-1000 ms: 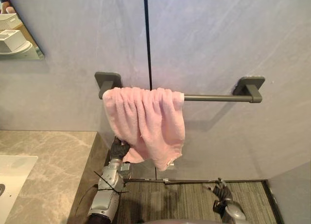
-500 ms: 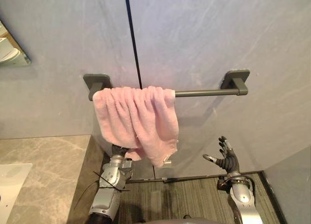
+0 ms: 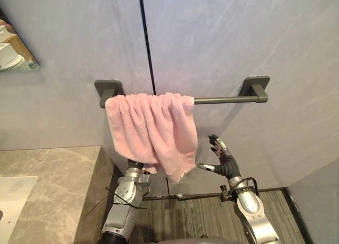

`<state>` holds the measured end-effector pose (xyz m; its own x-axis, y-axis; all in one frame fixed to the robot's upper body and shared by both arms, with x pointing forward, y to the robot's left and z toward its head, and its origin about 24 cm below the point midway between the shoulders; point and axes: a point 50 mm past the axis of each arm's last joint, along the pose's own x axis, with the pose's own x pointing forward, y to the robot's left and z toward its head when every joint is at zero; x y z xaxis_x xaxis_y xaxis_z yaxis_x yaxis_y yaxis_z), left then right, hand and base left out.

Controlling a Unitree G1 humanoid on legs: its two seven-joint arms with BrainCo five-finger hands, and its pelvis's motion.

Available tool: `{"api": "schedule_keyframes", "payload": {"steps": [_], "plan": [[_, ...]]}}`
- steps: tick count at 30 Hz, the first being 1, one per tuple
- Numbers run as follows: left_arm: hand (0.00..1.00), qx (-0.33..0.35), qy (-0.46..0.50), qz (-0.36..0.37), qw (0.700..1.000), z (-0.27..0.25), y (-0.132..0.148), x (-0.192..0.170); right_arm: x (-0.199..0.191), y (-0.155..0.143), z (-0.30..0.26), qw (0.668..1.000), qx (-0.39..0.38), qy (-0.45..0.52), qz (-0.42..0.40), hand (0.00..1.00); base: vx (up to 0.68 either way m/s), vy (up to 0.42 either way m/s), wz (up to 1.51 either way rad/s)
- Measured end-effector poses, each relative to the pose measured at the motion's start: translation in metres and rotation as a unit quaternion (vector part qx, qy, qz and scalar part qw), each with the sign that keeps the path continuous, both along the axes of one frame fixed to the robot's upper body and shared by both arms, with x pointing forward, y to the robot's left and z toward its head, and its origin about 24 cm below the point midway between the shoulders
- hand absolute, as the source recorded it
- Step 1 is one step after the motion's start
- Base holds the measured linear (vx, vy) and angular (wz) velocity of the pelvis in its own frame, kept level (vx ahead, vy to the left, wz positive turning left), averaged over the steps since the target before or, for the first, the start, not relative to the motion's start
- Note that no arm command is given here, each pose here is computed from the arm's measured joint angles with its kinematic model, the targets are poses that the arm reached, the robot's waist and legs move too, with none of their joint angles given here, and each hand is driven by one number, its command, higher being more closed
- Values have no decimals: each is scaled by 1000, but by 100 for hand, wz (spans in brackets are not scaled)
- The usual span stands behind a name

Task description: Organize washtable

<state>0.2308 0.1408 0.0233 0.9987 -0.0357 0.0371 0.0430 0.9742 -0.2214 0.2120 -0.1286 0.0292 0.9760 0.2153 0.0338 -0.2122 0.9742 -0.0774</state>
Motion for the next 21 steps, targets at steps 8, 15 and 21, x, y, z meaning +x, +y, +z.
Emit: {"api": "schedule_keyframes", "payload": {"steps": [8, 15, 21], "plan": [[100, -4, 3, -21, 1000, -2, -11, -2, 12, 29, 6, 998, 11, -11, 68, 0, -26, -20, 8], [100, -6, 14, -29, 999, -7, -16, -3, 18, 43, -7, 995, 19, 22, 97, 100, -23, -22, 7], [100, -23, 16, -27, 999, -7, -16, -3, 30, 45, -10, 994, 23, 37, 100, 100, -8, -22, 7]]}}
